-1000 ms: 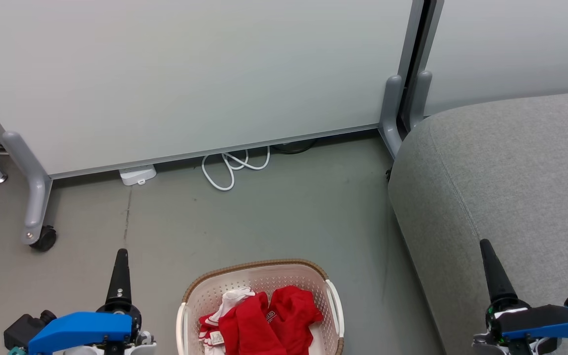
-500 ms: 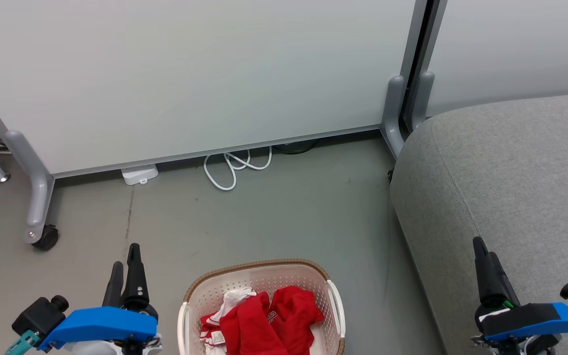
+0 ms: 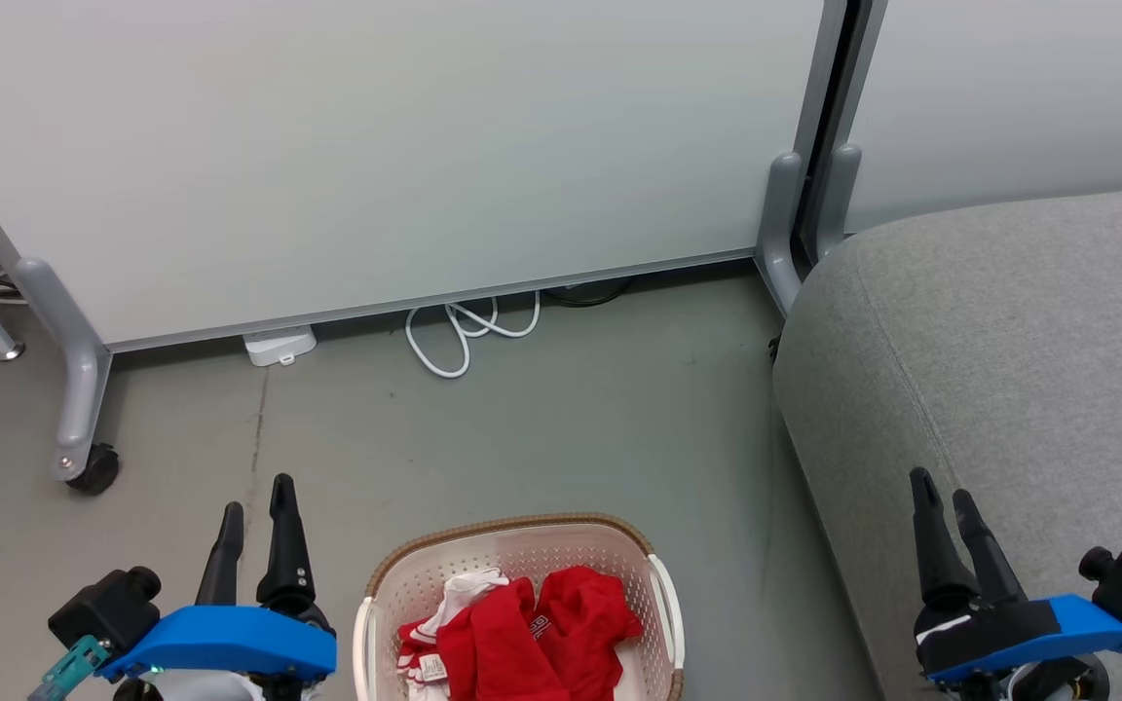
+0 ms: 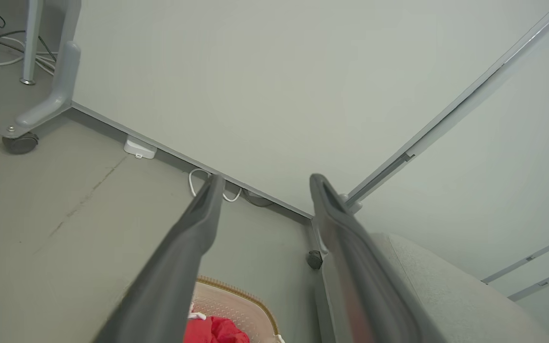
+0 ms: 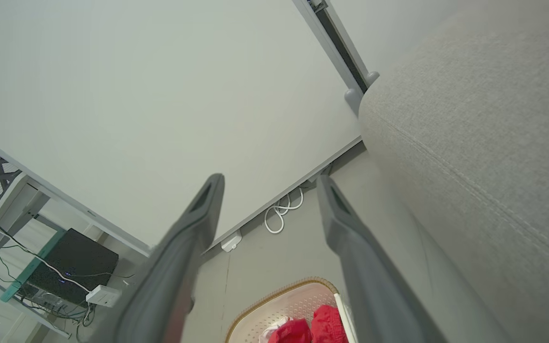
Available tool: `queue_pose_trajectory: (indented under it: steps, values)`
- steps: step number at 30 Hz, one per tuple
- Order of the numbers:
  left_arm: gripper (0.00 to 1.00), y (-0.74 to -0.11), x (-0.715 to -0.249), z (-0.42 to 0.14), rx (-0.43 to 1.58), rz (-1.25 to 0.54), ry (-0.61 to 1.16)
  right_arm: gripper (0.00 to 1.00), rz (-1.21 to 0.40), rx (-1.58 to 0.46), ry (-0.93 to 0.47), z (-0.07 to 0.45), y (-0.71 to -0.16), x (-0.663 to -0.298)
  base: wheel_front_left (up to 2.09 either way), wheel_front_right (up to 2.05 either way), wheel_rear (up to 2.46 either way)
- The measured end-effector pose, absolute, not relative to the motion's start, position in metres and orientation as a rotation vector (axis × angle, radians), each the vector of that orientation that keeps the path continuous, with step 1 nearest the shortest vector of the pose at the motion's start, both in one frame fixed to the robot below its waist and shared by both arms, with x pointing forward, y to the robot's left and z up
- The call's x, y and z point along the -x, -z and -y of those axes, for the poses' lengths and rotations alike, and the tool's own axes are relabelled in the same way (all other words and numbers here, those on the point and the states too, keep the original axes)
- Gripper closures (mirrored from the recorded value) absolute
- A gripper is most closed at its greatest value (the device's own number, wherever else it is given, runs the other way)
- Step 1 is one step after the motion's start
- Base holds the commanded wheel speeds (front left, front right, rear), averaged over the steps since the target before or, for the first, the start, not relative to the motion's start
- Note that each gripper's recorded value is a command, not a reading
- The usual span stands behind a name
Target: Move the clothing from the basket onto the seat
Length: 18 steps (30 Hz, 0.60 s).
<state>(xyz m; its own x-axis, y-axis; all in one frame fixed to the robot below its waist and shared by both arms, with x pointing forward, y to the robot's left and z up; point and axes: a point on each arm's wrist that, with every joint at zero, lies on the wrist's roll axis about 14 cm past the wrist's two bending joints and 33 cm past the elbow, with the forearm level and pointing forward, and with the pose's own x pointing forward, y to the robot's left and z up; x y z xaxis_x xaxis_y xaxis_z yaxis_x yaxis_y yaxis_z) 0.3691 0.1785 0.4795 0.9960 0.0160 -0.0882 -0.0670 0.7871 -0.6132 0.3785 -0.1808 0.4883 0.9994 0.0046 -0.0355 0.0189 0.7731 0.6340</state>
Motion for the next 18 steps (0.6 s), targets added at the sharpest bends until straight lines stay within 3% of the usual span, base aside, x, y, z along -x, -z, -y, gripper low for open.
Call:
queue_pose_trajectory:
  steps: [18]
  values:
    - [0.00,-0.486,-0.367,-0.174,0.457,-0.040,-0.002,0.00,-0.020,-0.472,-0.045,0.169,-0.492,-0.381,0.00,0.00,0.00]
